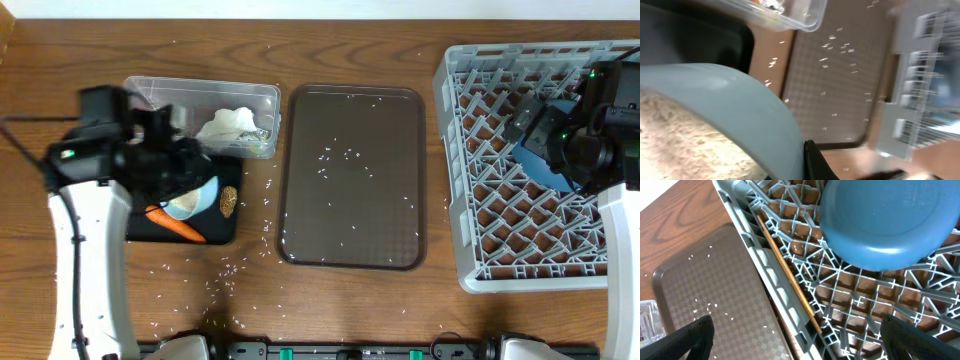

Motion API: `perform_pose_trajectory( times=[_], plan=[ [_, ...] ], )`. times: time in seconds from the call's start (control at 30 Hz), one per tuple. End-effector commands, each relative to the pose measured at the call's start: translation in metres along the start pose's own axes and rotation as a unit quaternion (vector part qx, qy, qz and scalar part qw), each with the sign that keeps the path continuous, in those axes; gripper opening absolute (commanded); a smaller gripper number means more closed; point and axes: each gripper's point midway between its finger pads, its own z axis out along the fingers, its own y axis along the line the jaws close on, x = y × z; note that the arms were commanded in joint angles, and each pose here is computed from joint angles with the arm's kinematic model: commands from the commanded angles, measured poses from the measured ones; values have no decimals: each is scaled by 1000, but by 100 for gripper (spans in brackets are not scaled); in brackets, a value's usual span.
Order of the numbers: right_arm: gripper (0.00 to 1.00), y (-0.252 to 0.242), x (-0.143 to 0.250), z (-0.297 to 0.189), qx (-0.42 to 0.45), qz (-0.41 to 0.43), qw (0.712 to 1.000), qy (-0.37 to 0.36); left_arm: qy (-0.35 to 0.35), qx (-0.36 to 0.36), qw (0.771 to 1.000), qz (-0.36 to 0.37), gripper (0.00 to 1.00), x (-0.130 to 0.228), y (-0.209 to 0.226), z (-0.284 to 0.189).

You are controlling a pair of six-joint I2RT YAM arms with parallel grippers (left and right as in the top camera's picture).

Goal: Sort waste into correct bins and load items into the dishwasher rack
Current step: 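Lift the rice bowl and carry it over the black tray, then tip the bowl with the left gripper to dump rice onto the black tray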

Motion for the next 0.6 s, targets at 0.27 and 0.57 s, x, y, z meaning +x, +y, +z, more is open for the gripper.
perform_pose_trajectory(
  times=[0.27, 0.57],
  plan=[
    [99, -3, -3, -1, 4, 3, 1000, -4, -91, 312, 945, 31, 7, -2, 14, -1],
    [99, -2, -3, -1, 4, 3, 1000, -4, -200, 372, 906, 17, 6, -4, 56, -2]
  ],
)
